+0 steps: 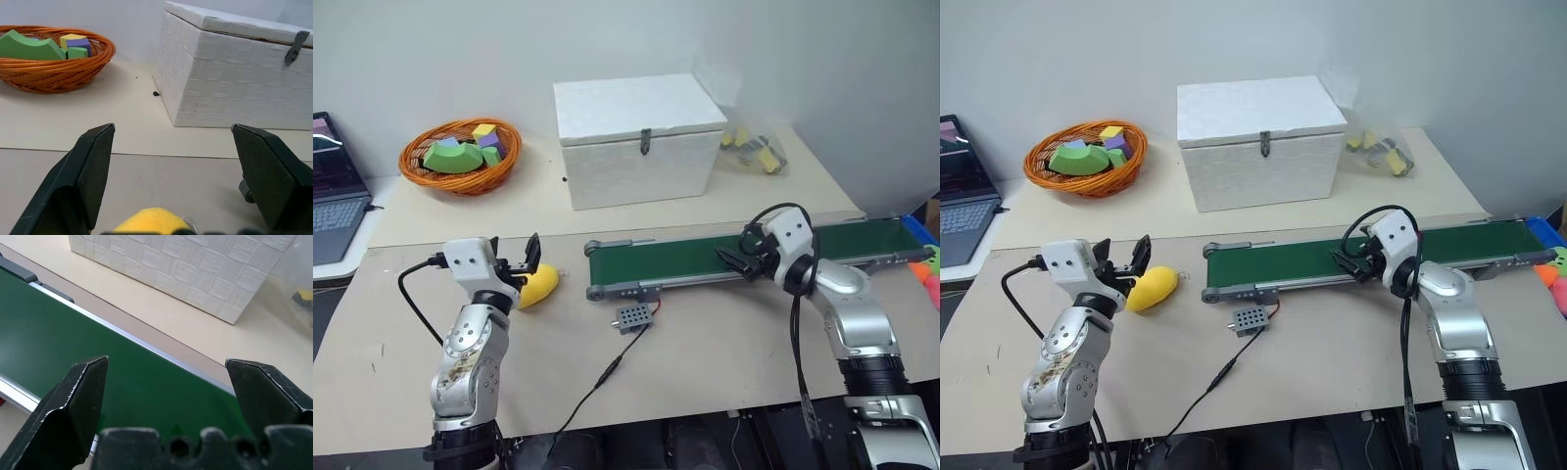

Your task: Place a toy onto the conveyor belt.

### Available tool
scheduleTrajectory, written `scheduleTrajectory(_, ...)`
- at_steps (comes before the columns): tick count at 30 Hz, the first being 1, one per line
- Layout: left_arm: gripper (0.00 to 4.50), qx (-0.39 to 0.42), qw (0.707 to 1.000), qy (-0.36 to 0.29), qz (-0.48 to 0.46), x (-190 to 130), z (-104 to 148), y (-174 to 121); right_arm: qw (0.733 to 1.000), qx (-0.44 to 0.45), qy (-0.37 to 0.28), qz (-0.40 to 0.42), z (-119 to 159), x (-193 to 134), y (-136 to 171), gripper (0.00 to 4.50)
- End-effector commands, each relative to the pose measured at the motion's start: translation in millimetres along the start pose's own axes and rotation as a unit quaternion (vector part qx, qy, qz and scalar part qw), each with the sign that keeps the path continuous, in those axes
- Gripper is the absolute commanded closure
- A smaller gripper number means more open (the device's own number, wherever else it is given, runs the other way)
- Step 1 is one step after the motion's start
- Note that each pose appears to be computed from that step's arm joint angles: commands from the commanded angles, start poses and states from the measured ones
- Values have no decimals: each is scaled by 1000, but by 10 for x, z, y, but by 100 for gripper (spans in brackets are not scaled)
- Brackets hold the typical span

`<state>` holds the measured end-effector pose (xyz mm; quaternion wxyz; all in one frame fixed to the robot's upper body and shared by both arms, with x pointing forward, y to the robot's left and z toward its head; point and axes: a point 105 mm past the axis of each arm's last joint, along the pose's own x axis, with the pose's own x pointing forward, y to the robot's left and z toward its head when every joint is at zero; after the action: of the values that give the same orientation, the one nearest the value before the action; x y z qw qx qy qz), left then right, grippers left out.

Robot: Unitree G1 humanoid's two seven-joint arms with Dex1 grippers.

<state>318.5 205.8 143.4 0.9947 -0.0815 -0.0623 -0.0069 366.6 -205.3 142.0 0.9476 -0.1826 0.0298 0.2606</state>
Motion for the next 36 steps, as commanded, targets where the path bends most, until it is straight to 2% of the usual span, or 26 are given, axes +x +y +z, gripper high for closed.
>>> scheduleTrajectory(1,41,4,1000,-6,-27,23,48,-85,998,-18,-28,54,210,-37,177,0)
scheduleTrajectory(3,41,4,999,3,-38,41,4,-127,977,-52,-42,202,362,-94,706,0)
scheduleTrajectory(5,41,0,999,5,-41,51,-3,-137,948,-61,-60,306,517,-217,1044,0)
scheduleTrajectory(7,41,0,999,9,-48,46,-20,-162,912,-71,-73,398,628,-405,1297,0)
scheduleTrajectory(9,41,3,999,12,-52,38,-35,-178,884,-77,-81,454,697,-532,1429,0)
scheduleTrajectory(13,41,-3,999,9,-47,24,-15,-173,872,-90,-91,472,769,-510,1458,0)
scheduleTrajectory(19,41,-21,999,10,-29,-43,-31,-131,871,-95,-96,472,770,-476,1466,0)
scheduleTrajectory(22,41,-116,991,-6,63,-76,-36,77,874,-90,-89,470,713,-446,1454,0)
scheduleTrajectory(24,41,-227,968,-16,110,-112,-65,135,874,-88,-83,471,674,-437,1445,0)
scheduleTrajectory(28,41,-347,926,-22,149,-164,-121,169,876,-88,-75,469,625,-427,1422,0)
scheduleTrajectory(30,41,-419,894,-23,158,-181,-158,166,876,-87,-75,469,621,-422,1418,0)
scheduleTrajectory(36,41,-532,823,-20,198,-220,-286,248,880,-90,-71,460,606,-391,1380,0)
